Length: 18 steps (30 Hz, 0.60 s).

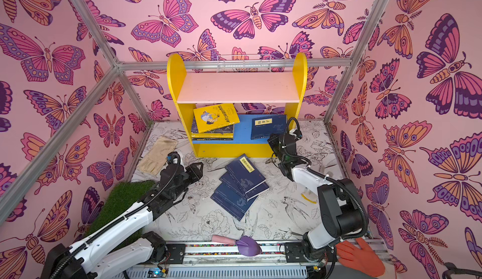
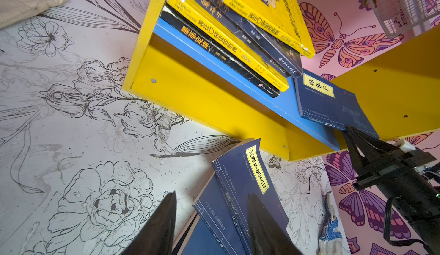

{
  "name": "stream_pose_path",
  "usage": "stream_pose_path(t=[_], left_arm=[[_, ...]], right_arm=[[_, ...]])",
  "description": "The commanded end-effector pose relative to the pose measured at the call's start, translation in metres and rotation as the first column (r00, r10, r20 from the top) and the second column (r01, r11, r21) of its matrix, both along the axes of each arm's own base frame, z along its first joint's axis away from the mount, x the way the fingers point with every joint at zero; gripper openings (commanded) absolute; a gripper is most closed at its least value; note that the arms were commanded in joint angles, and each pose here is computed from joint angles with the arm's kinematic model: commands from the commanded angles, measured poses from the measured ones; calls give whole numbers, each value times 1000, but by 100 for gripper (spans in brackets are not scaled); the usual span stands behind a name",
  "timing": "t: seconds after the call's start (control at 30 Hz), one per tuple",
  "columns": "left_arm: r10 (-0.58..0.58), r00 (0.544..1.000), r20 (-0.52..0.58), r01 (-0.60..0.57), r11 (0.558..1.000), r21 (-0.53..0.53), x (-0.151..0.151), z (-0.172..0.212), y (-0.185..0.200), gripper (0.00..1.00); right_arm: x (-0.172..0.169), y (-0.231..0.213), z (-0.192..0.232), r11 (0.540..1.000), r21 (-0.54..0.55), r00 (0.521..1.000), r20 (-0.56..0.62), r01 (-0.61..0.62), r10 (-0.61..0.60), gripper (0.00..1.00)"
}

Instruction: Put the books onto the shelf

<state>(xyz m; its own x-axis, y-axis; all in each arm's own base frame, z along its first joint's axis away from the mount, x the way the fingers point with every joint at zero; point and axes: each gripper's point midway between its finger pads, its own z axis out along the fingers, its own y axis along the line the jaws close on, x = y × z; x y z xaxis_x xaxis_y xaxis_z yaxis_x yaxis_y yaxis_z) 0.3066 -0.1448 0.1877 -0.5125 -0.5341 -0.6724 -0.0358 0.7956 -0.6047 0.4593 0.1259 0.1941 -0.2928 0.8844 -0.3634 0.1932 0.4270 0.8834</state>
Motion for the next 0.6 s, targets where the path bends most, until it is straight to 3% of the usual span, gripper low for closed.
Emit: stream_pose_path(t=[0.0, 0.1, 0.2, 0.37, 0.47, 0.57], left_arm=[[-9, 1000, -28, 9, 1000, 7, -2, -7, 0, 51], [-17, 999, -33, 17, 1000, 5, -2, -8, -1, 51], [-27, 999, -36, 27, 1000, 1, -2, -8, -4, 51], [-34, 999, -37, 34, 999, 1, 0, -7, -6, 51], [-36, 999, -38, 36, 999, 3, 1, -7, -7, 51], [-28, 998, -49, 28, 1000, 1, 1, -11, -6, 51]], right_arm=[[-5, -17, -6, 998, -26, 995, -82, 59, -60, 26], [-8, -25, -9, 996, -63, 989, -129, 66, -74, 41], [-11, -34, -7, 992, -96, 985, -145, 78, -92, 49], [-12, -37, 0, 993, -103, 989, -133, 55, -69, 51], [-17, -21, 12, 991, -127, 994, -104, -37, 24, 50], [-28, 7, 30, 963, -219, 987, -67, -159, 148, 48]])
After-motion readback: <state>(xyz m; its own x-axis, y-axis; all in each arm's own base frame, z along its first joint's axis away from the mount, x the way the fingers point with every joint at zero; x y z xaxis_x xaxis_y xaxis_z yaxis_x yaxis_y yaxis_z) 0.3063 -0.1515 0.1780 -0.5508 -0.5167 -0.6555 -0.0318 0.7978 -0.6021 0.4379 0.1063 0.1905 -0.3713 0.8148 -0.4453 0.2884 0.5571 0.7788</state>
